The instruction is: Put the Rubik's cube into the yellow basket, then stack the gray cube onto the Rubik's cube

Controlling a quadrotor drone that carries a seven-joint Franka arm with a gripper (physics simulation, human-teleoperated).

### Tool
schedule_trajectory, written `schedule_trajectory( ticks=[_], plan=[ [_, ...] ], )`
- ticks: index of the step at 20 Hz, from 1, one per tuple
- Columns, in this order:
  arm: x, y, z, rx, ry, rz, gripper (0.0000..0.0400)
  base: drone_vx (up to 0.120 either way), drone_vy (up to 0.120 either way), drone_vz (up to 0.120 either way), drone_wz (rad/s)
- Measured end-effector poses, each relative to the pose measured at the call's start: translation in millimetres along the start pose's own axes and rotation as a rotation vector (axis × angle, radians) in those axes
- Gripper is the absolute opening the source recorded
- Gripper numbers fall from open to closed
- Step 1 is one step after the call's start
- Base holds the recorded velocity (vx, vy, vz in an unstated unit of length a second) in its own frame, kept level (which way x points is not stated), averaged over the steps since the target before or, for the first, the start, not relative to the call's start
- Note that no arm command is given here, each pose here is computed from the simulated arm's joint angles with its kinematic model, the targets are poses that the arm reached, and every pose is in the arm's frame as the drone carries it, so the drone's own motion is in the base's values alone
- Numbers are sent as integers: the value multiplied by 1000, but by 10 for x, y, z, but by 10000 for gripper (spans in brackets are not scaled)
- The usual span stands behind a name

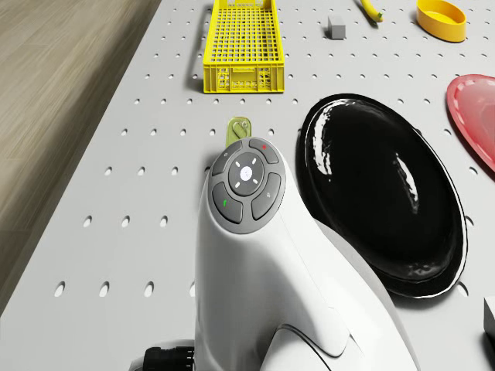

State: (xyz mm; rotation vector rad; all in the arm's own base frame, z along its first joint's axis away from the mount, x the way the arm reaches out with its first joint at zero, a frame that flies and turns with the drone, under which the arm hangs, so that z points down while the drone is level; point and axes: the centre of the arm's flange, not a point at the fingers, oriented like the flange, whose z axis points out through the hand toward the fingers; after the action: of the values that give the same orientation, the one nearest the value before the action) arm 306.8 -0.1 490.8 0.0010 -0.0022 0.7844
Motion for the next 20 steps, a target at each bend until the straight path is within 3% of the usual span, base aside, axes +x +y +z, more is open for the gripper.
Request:
schedule_trajectory(
  ticks=[5, 8, 18, 20],
  plan=[
    [0, 0, 0, 0, 0, 0, 400, 120, -56, -120, 0],
    [0, 0, 0, 0, 0, 0, 400, 107, 0, -27, 0],
    [0, 0, 0, 0, 0, 0, 400, 0, 0, -116, 0],
    [0, 0, 1, 0, 0, 0, 400, 0, 0, 0, 0]
  ],
)
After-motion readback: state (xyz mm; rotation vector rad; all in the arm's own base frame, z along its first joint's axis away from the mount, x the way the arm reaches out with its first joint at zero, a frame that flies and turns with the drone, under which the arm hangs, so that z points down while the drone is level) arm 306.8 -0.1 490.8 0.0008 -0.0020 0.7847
